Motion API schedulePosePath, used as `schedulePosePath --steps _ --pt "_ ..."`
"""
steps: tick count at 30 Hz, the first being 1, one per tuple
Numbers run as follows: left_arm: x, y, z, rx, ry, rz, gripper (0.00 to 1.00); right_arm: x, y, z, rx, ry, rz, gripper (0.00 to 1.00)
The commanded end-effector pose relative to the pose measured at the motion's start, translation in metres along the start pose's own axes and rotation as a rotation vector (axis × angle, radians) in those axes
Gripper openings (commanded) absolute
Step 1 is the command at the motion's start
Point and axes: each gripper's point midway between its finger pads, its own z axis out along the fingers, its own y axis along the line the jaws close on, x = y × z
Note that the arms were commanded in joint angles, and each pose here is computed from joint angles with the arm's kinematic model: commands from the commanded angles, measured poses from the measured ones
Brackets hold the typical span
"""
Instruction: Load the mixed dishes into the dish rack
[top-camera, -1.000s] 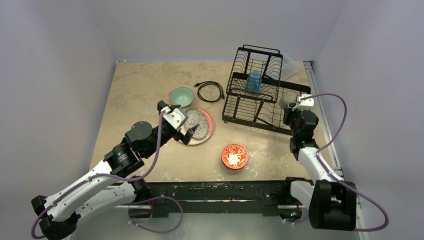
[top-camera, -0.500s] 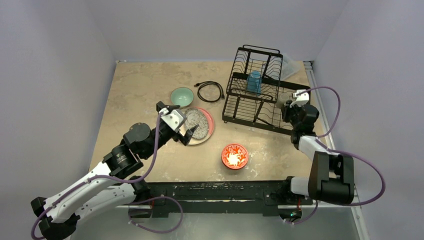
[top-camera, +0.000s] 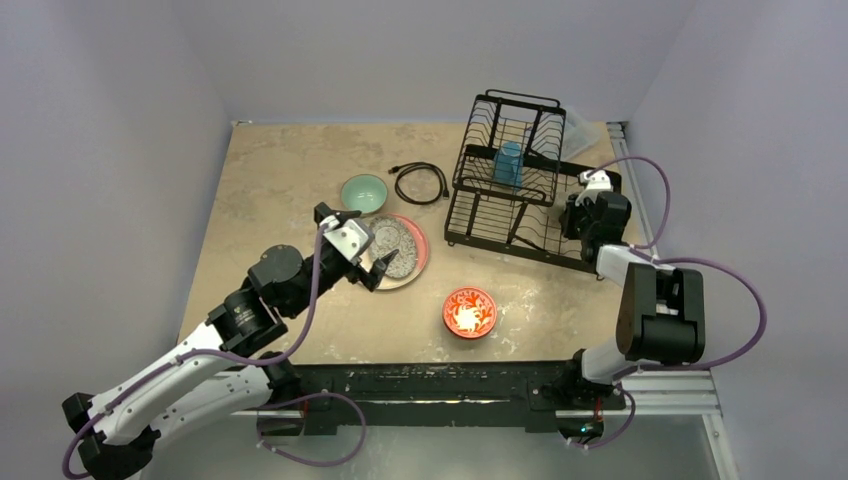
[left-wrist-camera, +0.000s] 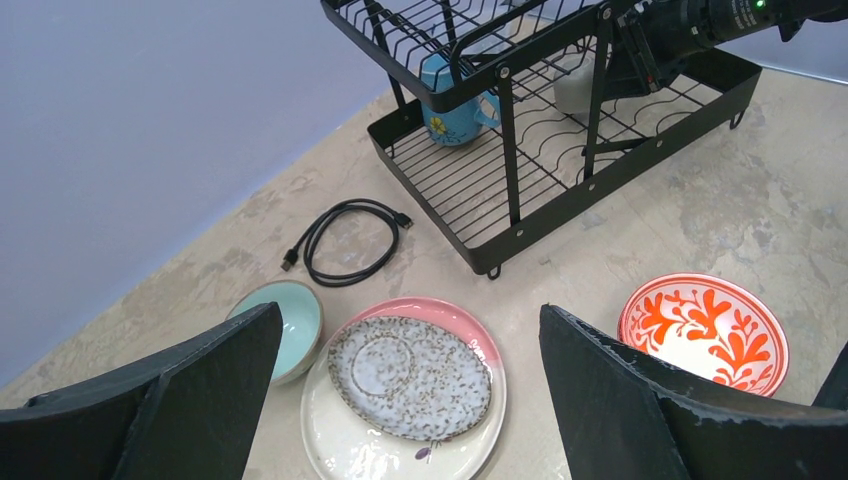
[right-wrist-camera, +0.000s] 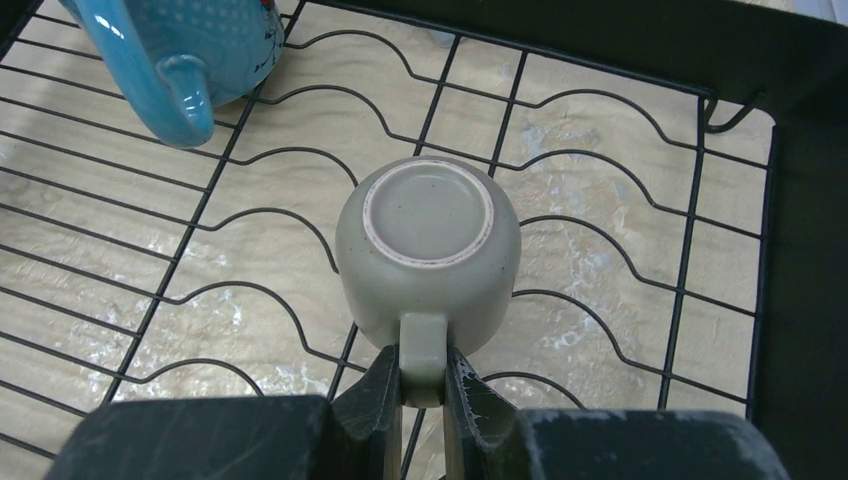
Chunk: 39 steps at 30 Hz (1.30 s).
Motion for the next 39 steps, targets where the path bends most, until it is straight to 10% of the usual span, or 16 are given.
schedulePosePath --steps 1,18,24,39 --pt "-0.006 0.0 0.003 -0.003 -0.033 -0.024 1.0 -0.021 -0.009 0.004 0.037 -0.045 -0.007 0.12" --pt "-0.001 -0.003 0.007 0.011 -0.013 -0.019 1.0 -0.047 -0.003 -0.028 0.051 -0.072 0.037 0.54" --pt "0.0 -0.004 0.008 0.015 -0.01 -0.019 1.0 -0.069 -0.029 -0.035 0.192 -0.086 0.411 0.79" --pt "0.0 -0.007 0.008 0.031 -0.007 -0.023 1.0 -0.033 -0.028 -0.005 -0.11 0.049 0.751 0.73"
